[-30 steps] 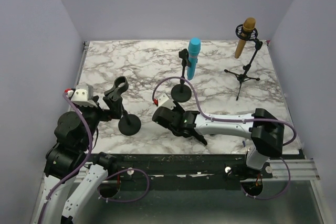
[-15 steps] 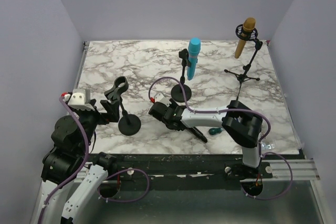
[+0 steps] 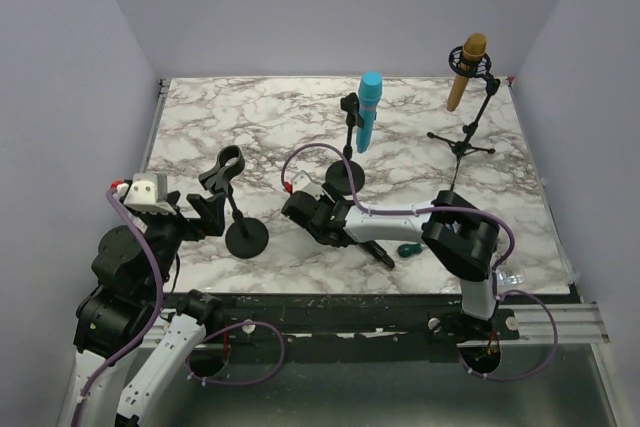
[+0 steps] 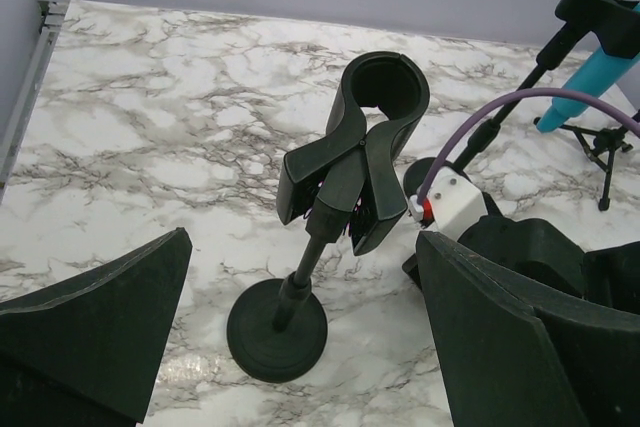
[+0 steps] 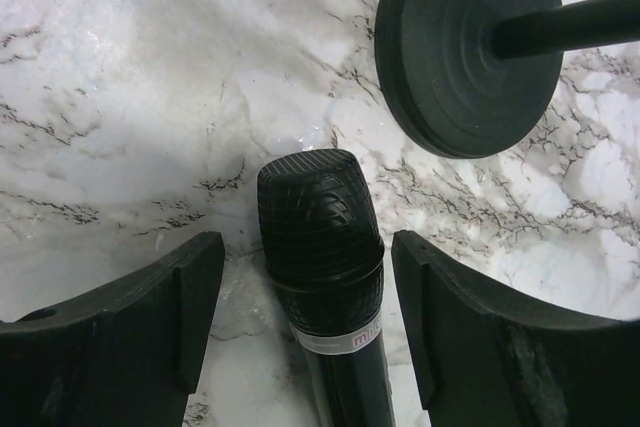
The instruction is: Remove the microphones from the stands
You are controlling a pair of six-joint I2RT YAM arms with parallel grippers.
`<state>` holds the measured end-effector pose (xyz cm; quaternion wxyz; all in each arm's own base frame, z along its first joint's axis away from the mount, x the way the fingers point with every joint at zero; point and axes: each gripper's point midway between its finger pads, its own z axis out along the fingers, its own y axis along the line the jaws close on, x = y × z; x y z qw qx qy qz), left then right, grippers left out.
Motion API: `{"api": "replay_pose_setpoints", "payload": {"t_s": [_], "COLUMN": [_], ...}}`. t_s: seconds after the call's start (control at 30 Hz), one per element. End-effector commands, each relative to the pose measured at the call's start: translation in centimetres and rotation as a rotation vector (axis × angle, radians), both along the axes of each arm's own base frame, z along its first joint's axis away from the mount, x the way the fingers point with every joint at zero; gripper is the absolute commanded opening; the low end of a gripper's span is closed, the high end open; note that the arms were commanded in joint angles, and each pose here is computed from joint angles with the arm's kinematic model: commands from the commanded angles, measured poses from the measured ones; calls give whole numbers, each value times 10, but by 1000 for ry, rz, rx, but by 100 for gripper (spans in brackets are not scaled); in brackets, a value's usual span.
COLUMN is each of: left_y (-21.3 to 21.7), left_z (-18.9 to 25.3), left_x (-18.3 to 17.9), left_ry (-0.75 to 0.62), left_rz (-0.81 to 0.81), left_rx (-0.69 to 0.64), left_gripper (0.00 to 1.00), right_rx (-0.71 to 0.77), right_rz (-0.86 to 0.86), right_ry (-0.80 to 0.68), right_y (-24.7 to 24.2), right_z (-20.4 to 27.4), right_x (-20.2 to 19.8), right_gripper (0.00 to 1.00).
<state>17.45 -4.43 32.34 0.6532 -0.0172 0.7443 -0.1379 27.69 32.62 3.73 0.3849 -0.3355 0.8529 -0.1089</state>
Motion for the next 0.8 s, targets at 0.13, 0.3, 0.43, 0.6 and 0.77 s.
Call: {"api": "replay_pose_setpoints", "payload": {"t_s": [0.13,0.3,0.43,0.6,0.77], "left_y": [1,-2,-4,-17,-23], "left_z": [20,24,37,45,52], "left_x": [-11,-5,3,17,33], "left_ry": [-35,7,32,90,105], "left_rz": [-17,-18,-10,-55,-63], "left_rx": [-20,-18,0,40,63], "left_gripper": [99,99,99,99,89], "right_rx": [37,112,195,299,346], "right_rz": [20,34,64,100,108], "right_ry": [40,41,48,56,46], "right_y": [11,19,26,33,31], "right_z": [0,29,57,87,97], "right_x": [-4,-7,-12,-20,-24], "right_gripper": [79,83,88,91,93]}}
